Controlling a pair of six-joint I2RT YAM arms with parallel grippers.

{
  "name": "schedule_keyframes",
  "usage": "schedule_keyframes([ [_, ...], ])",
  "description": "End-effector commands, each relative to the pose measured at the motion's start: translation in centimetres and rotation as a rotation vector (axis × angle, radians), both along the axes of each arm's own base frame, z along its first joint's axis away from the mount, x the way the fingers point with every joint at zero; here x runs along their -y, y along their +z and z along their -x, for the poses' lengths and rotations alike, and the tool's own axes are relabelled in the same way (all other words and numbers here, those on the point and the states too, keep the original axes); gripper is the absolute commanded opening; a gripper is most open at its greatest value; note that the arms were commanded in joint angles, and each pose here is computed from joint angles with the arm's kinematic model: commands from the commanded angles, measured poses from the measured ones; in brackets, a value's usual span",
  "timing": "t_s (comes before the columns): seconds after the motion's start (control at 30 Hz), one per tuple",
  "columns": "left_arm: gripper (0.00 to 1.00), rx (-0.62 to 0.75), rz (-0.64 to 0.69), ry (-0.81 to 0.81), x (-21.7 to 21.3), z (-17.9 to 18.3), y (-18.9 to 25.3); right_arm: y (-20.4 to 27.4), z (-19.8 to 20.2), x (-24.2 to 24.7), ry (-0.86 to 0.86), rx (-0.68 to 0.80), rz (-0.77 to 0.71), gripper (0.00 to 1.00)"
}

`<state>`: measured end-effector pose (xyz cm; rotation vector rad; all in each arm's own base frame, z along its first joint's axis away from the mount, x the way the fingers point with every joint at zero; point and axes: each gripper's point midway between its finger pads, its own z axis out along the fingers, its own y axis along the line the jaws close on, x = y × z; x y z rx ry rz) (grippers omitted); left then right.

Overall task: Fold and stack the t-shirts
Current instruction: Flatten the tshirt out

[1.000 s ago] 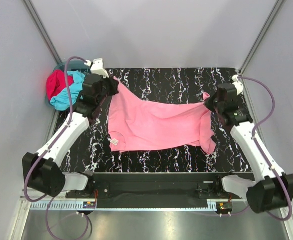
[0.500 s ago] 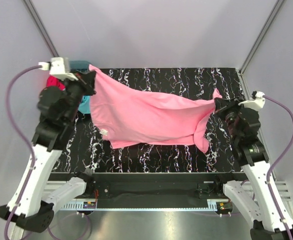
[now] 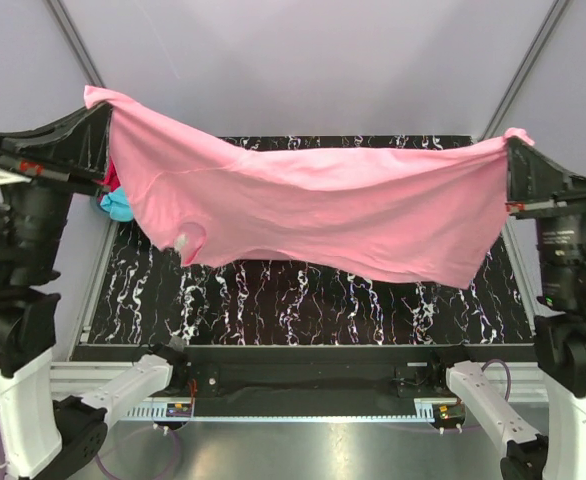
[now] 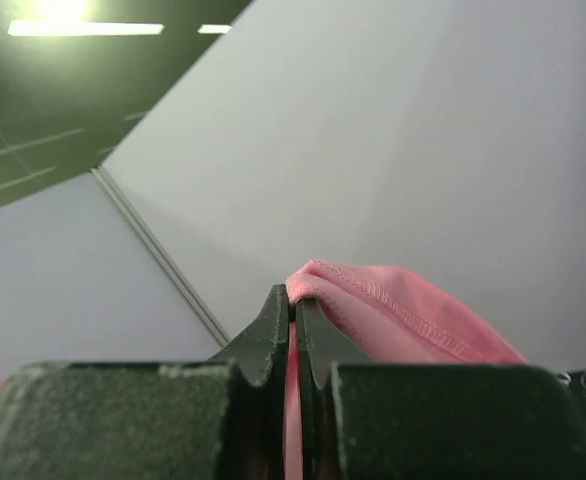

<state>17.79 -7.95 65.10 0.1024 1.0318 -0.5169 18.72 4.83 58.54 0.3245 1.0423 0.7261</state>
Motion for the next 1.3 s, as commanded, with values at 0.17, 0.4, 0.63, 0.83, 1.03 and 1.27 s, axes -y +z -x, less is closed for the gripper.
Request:
schedule_keyframes([
  [0.17,0.00,0.096,-0.009,-0.132,0.2,6.3,2.2,3.4,3.8,0.2,0.020,0.079,0.026,0.00],
  [0.4,0.00,0.157,-0.006,-0.157,-0.6,10.0,4.6,4.7,6.0,0.7,0.012,0.097,0.029,0.00],
  [0.63,0.00,0.053,-0.053,-0.100,0.6,4.4,2.1,3.5,3.6,1.2,-0.041,0.039,0.034,0.00],
  [0.83,0.00,-0.167,-0.103,0.015,2.6,-7.5,-7.5,-4.3,-3.8,1.3,-0.115,-0.169,0.032,0.00],
  [1.03,0.00,-0.350,-0.150,0.091,4.2,-16.5,-17.5,-14.9,-9.7,0.7,-0.143,-0.413,-0.015,0.00],
  [1.27,0.00,-0.470,-0.198,0.142,4.3,-22.1,-25.3,-25.7,-13.6,0.8,-0.197,-0.591,-0.025,0.00],
])
